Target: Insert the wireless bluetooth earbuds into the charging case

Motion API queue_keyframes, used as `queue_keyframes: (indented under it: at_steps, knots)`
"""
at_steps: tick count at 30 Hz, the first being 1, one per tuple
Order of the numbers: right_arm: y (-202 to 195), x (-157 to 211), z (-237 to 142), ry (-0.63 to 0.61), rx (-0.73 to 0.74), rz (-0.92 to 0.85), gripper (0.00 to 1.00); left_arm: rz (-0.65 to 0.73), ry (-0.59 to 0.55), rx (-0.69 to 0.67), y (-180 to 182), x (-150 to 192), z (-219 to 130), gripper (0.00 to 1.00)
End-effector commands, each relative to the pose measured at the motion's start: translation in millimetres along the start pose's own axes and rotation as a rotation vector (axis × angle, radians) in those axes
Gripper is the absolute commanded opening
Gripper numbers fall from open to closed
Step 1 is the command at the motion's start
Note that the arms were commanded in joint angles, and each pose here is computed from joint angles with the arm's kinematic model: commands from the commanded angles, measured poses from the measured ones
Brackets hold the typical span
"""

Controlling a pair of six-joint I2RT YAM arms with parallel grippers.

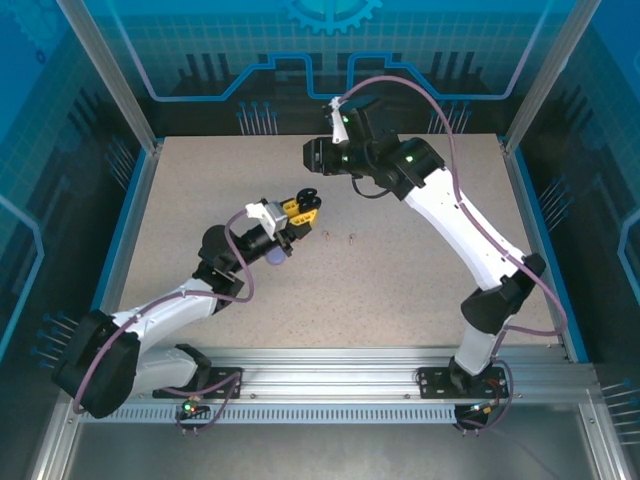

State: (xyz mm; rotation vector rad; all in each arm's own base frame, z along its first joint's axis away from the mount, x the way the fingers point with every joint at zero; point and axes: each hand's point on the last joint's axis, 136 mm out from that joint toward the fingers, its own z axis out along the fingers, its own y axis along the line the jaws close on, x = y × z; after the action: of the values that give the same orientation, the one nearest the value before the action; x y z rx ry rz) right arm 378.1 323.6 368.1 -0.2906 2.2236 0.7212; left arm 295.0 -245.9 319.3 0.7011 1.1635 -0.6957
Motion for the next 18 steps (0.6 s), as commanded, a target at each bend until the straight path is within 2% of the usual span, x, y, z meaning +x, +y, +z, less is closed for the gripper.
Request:
queue_keyframes:
  at_steps: [1, 7, 13, 18]
  knots:
    - [2, 19, 4, 0.12, -0.029, -0.015, 0.32, 0.025, -0.034, 0.031, -3, -15, 6, 0.0]
    - [6, 38, 15, 0.199, -0.048, -0.031, 0.21, 0.032, -0.041, 0.025, -1, -18, 10, 0.0]
    - [18, 64, 3, 0.257, -0.057, -0.088, 0.14, 0.034, -0.045, -0.018, 8, -19, 12, 0.0]
    - [20, 75, -24, 0.205, -0.056, -0.071, 0.11, 0.029, -0.048, -0.04, 11, -19, 11, 0.0]
